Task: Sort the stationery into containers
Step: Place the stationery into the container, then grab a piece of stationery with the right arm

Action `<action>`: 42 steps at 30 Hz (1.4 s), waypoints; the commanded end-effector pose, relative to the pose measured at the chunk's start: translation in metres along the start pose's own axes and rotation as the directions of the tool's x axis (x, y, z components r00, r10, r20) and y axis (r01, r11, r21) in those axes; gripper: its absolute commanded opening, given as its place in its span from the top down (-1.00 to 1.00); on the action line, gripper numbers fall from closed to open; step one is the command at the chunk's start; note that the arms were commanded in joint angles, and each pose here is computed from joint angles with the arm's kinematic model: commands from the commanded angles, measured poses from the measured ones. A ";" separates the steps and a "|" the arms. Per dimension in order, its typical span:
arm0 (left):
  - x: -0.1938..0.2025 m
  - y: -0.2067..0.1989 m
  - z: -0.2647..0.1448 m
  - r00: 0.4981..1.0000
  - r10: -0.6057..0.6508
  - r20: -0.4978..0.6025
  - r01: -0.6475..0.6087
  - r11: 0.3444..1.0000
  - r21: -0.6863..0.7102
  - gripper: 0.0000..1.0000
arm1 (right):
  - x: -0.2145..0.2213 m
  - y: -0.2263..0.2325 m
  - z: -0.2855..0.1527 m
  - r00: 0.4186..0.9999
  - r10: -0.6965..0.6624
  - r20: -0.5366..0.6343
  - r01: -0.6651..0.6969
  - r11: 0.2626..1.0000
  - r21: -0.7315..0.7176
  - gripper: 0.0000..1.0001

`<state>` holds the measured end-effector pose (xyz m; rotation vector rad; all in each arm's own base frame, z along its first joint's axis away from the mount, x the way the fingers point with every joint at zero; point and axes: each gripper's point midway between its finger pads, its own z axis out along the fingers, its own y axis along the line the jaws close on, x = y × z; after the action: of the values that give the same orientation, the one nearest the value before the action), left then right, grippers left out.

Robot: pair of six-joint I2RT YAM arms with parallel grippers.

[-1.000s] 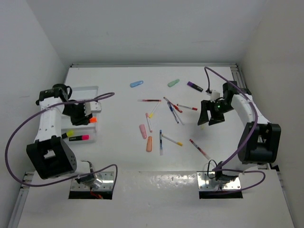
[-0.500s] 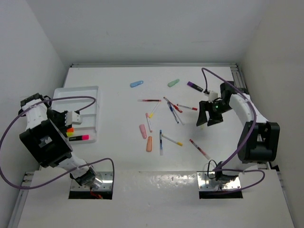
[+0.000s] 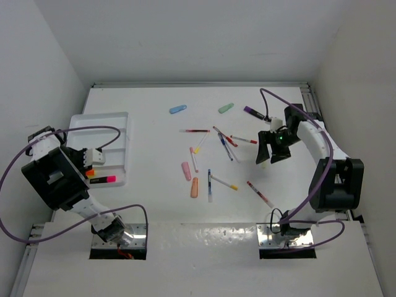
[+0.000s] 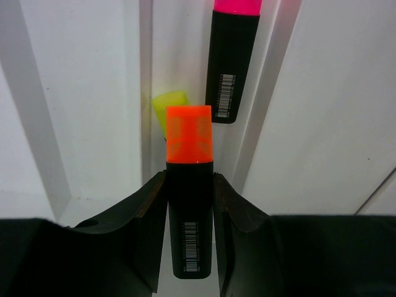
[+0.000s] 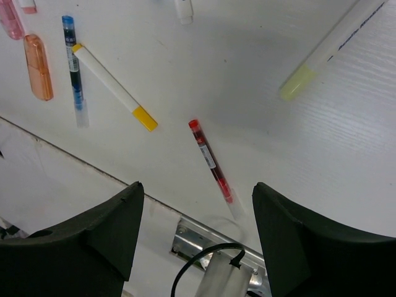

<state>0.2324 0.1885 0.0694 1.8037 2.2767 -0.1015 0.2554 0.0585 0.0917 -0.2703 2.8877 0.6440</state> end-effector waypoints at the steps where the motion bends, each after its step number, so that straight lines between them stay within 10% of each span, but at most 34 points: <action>1: 0.004 0.000 0.004 0.992 0.124 0.002 -0.124 0.992 0.006 0.88 | -0.012 -0.002 -0.006 0.999 -0.019 0.030 0.018 0.999 0.028 -0.41; 24: -0.004 0.028 -0.020 0.995 0.098 -0.028 -0.101 0.990 -0.103 -0.37 | -0.041 -0.012 -0.013 0.996 -0.044 0.083 0.038 0.996 0.082 -0.43; 33: -0.146 0.101 -0.145 0.925 0.053 0.376 0.100 0.921 -0.377 -0.35 | -0.133 -0.070 -0.050 0.946 -0.199 0.254 0.116 0.944 0.308 -0.30; 42: -0.276 0.099 -0.185 0.713 0.046 0.700 0.311 0.874 -0.374 -0.40 | -0.251 -0.130 -0.033 0.888 -0.282 0.363 0.142 0.919 0.367 -0.37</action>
<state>0.3517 0.0137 0.2969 1.2982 1.7243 -0.0237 0.4774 -0.0342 0.1065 -0.2834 2.5761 0.1917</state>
